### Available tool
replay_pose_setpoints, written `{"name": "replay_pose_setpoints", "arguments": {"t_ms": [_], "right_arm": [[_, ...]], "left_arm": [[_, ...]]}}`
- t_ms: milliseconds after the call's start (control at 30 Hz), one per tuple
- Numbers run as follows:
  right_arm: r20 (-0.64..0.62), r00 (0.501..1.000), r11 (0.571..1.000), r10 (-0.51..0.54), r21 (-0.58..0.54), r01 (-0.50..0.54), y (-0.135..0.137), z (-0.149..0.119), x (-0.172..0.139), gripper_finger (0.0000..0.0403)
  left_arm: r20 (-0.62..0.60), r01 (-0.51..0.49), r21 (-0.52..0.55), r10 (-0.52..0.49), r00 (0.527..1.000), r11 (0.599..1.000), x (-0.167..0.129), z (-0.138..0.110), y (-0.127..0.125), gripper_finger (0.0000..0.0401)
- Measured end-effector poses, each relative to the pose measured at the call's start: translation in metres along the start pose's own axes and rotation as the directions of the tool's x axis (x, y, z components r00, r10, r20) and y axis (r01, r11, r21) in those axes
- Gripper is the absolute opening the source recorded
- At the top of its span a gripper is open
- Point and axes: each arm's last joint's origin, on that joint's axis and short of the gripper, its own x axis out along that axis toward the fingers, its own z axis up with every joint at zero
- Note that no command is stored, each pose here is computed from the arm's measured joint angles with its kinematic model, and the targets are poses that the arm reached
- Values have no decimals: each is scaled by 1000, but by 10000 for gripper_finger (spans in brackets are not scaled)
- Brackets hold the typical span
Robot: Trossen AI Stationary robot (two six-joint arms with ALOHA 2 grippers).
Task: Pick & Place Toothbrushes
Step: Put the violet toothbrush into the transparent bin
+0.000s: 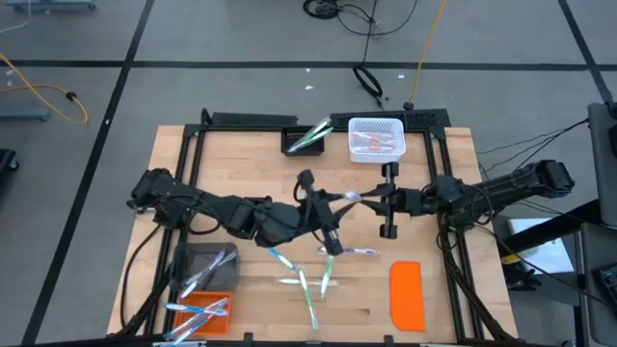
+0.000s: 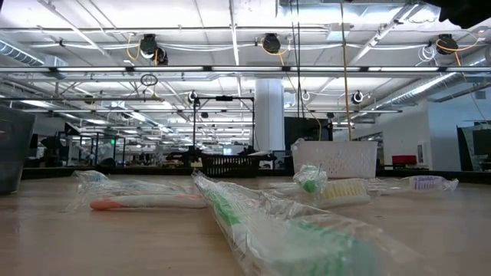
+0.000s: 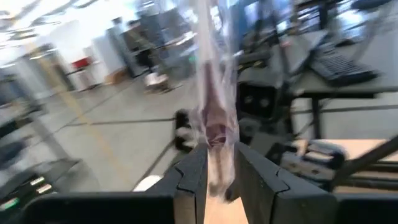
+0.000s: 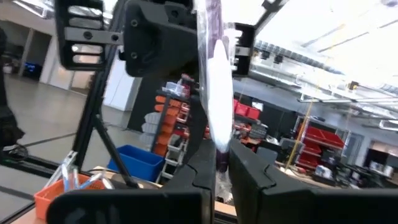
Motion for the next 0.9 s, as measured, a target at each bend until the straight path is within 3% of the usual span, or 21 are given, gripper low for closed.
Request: {"name": "replay_pose_setpoints", "arguments": {"t_ms": [100,233,400,667,900], "right_arm": [[-3,1000,1000,9,-5,-9,1,0,0,15],[-6,1000,1000,4,-5,-4,0,-1,0,14],[-6,1000,1000,-1,-5,1,0,0,0,14],[-16,1000,1000,1,15,-1,1,-2,0,12],[-40,999,999,15,36,-14,2,-5,1,12]], "left_arm": [[20,71,-5,-71,997,997,2,1,0,77],[20,74,-15,-73,997,997,4,0,2,80],[23,138,-24,-138,990,990,4,-1,0,111],[13,108,-31,-107,994,994,7,-2,5,179],[10,71,-42,-70,997,997,16,-4,15,191]]}}
